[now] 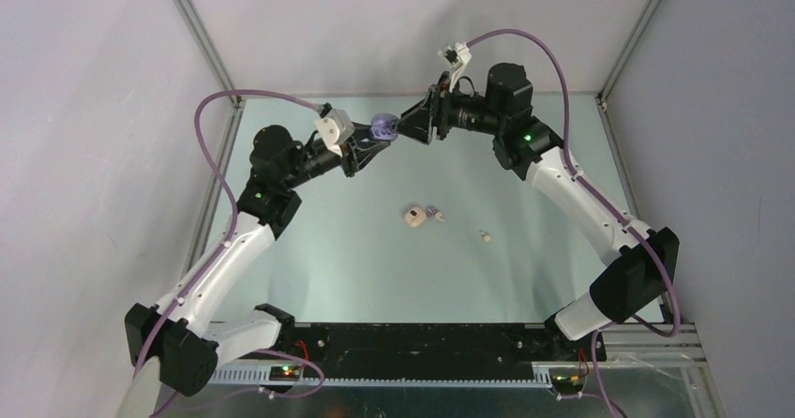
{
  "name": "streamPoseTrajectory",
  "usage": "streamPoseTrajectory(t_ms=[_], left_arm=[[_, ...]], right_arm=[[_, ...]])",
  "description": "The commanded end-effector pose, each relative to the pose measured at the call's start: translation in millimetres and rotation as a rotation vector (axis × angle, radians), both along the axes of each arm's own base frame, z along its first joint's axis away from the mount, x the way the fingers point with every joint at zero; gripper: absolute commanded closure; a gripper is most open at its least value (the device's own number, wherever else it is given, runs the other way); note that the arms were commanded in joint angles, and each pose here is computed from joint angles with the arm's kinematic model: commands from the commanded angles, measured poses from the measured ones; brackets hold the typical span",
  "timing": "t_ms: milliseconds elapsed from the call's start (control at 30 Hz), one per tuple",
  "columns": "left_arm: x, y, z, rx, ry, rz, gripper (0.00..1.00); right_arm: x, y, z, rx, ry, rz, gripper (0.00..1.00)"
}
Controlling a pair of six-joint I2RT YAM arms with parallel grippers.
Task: Insert the wireless bluetooth earbuds into the charging case
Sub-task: Place the earbud in the charging case.
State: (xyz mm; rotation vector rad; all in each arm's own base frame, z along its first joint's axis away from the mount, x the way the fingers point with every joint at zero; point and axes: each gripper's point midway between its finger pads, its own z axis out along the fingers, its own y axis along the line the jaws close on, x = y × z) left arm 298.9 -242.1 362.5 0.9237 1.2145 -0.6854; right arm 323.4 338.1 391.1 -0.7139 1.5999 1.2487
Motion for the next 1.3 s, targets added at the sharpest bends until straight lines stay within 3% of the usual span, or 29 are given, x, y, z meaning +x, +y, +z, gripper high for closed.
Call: streamPoseTrajectory(t_ms=[0,567,733,1033,1267], left_arm=[[-11,3,30,-0.046,-0.105,-0.007,1.0],[-15,3,31,-0.038,-0.147,-0.021,1.0],[-17,4,30,-0.031,-0.17,-0.02,1.0],[-14,7,31,-0.045,-0.164,0.011,1.0],[-12,7,31,-0.055,-0.148,0.013,1.0]], right_arm=[[13,-4,-6,-0.035,-0.043,-0.054,0.43],[29,4,-28,-0.07,0.019,-0.087,0.41],[17,11,-39,-0.09,0.006,0.025,0.23],[-2,6,-38,-0.048,0.006,0.213,0.02],[-15,-8,-1,0.066,-0.003,0.334,0.01]])
